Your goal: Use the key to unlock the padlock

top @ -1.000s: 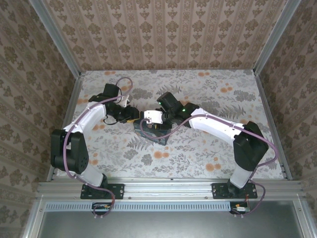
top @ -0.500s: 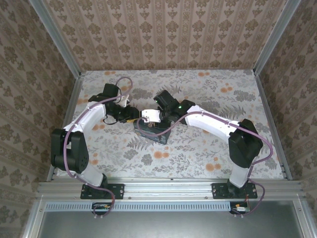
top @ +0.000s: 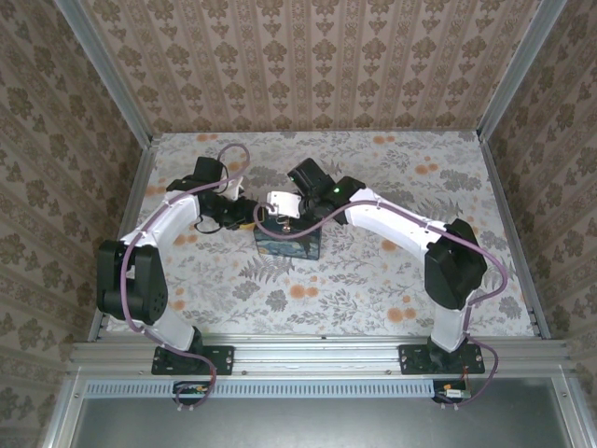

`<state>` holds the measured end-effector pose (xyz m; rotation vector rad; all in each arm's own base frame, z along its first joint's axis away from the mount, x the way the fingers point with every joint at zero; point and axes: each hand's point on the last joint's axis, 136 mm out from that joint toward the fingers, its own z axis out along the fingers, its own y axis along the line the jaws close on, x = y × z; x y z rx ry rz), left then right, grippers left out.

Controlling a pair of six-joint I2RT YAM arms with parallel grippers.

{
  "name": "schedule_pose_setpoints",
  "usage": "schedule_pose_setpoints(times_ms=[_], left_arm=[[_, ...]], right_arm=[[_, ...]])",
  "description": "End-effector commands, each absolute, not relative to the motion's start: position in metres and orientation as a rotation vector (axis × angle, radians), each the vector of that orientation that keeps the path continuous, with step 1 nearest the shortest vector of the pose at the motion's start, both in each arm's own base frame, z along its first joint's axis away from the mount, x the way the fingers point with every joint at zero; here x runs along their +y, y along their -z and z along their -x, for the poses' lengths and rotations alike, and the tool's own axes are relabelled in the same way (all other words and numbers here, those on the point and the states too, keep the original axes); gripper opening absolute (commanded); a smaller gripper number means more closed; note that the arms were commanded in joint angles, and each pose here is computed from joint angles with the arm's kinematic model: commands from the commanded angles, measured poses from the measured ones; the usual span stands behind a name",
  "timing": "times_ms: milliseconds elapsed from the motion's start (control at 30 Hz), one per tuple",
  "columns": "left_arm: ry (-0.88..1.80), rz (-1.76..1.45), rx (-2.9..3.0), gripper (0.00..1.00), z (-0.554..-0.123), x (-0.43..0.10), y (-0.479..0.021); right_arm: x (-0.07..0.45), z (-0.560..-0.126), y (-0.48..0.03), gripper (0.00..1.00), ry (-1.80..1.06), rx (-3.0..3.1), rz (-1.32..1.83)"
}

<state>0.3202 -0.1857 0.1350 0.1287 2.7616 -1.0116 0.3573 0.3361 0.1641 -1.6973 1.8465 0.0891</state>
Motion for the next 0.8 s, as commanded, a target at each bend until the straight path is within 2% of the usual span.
schedule_pose_setpoints(times_ms=[0,300,500,667,767], left_arm=[[0.999,-0.138,2.842,0.35,-0.308,-0.183,-0.115],[1.007,-0.140,2.840,0.35,-0.309,-0.186,-0.116],[1.020,-0.118,2.832,0.35,-0.311,-0.189,-0.116],[1.020,-0.119,2.831,0.35,-0.311,-0.188,-0.116],[1.018,-0.123,2.822,0.35,-0.312,-0.187,-0.120]], right_arm=[[0.340,-0.356,-0.171,0.26,-0.205,1.931,1.632],[0.349,-0.343,-0.168,0.24,-0.418,2.090,1.557],[0.354,-0.331,-0.166,0.24,-0.443,2.106,1.547],[0.343,-0.341,-0.183,0.41,-0.382,2.067,1.480],[0.333,-0.340,-0.193,0.52,-0.367,1.991,1.554]])
